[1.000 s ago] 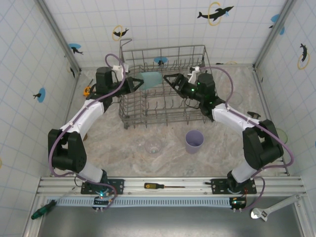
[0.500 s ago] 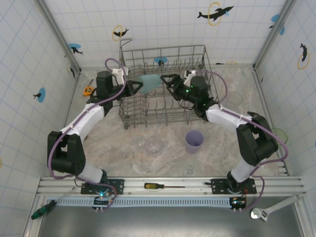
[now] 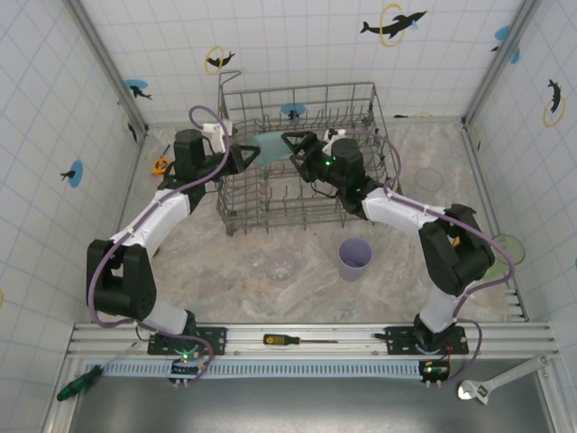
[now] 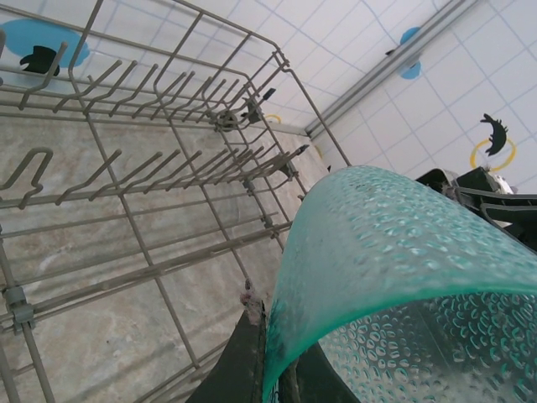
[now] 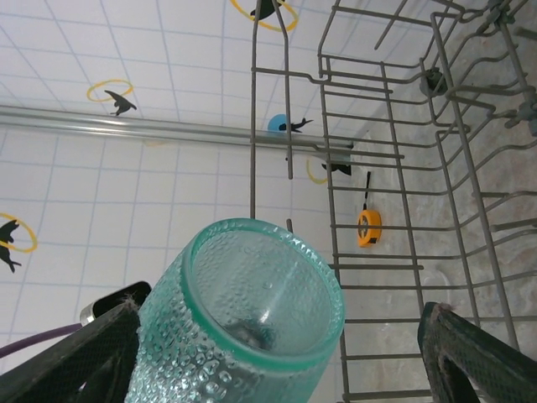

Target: Load the cups into the dish rack

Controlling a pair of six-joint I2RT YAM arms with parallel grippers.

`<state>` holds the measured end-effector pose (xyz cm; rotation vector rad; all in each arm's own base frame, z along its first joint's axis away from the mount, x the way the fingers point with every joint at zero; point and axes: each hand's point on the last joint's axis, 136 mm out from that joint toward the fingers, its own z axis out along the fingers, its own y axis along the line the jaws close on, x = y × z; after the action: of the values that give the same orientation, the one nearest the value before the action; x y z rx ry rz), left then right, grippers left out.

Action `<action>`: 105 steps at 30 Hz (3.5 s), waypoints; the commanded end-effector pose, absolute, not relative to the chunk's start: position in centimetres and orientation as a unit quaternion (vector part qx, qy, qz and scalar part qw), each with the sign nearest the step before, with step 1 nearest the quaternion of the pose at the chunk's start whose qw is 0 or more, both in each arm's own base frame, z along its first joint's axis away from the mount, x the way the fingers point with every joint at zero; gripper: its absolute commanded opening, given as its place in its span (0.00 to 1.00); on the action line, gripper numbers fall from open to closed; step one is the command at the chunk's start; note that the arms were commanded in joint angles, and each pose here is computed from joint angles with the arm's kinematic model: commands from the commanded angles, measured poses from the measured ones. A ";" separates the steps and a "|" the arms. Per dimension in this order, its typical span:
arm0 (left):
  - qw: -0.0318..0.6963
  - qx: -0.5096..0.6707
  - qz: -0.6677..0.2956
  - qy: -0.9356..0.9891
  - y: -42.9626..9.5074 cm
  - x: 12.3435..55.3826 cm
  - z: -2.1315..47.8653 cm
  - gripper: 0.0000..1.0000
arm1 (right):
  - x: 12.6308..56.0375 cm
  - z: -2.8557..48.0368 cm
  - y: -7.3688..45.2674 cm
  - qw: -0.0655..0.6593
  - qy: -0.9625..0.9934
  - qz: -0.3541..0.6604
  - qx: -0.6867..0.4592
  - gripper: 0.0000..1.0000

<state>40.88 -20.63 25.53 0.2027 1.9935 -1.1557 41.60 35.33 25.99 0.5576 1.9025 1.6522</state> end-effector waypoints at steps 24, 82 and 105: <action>0.445 0.106 -0.439 0.773 -19.9 39.0 27.1 0.41 | 42.7 27.2 39.5 0.236 0.670 0.659 0.248 0.30; 0.491 -0.195 -0.109 0.842 0.1 42.8 23.2 0.98 | 54.3 29.7 31.4 0.576 0.777 0.246 0.063 0.30; 0.485 -0.195 -0.112 0.845 -0.1 42.7 22.5 0.98 | 58.4 25.9 34.6 0.628 0.764 0.149 -0.029 0.36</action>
<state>42.75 -0.40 22.68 -0.4605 2.0523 -0.2870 57.33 34.24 22.56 -0.0720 1.8643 0.3422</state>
